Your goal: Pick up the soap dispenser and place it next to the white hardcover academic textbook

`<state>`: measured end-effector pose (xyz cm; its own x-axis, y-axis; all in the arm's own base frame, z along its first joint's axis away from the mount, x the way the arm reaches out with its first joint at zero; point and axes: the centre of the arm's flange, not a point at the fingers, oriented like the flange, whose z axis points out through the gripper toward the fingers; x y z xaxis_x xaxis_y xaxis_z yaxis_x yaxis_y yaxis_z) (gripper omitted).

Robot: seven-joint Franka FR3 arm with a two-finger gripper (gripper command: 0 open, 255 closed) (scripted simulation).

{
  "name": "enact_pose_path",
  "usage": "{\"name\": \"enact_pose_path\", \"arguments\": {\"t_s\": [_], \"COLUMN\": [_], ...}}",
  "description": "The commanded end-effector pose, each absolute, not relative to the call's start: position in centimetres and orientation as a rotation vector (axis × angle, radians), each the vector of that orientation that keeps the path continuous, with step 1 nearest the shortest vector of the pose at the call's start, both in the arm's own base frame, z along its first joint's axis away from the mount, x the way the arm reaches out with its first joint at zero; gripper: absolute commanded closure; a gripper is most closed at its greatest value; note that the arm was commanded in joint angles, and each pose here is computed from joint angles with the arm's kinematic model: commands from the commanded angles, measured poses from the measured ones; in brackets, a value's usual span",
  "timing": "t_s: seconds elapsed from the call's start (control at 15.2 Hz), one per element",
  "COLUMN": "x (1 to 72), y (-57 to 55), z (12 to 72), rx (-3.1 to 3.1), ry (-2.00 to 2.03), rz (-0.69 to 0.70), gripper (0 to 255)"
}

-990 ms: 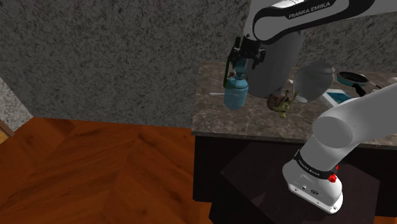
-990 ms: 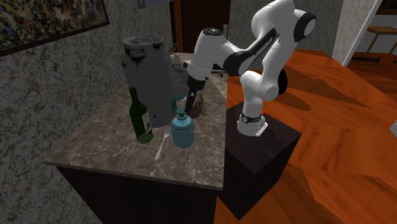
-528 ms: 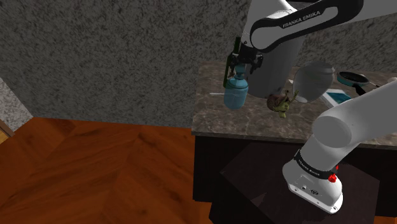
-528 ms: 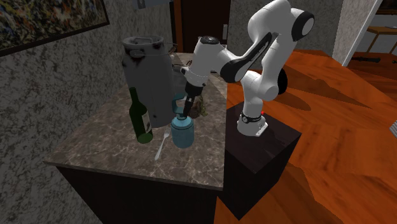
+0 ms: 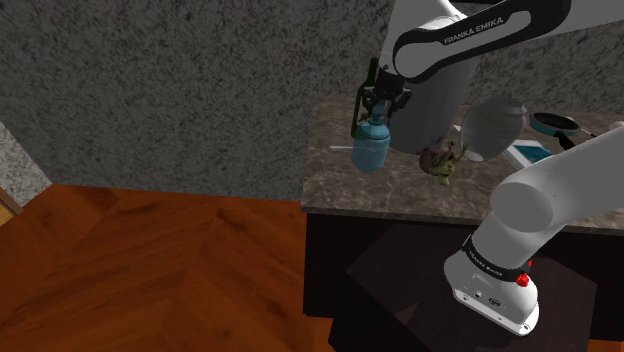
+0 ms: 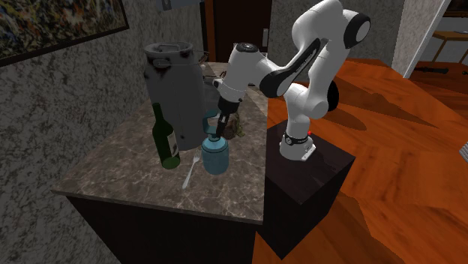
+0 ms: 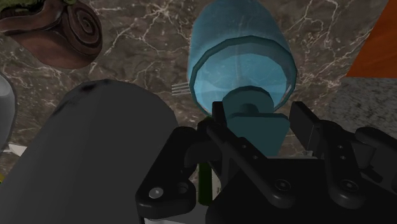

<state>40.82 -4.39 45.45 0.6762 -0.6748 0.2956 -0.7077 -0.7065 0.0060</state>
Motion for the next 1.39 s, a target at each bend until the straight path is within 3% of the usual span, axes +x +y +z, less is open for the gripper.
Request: {"name": "enact_pose_path", "arguments": {"t_s": [0.0,0.4,1.32], "x": [40.8,40.8,40.8], "y": [-4.4,-4.4,-4.4], "z": [45.4,45.4,52.8], "rx": [2.765,2.765,2.765], "ry": [-1.145,-1.145,-1.145], "rz": [0.414,0.414,0.414], "gripper": [255,255,255]}}
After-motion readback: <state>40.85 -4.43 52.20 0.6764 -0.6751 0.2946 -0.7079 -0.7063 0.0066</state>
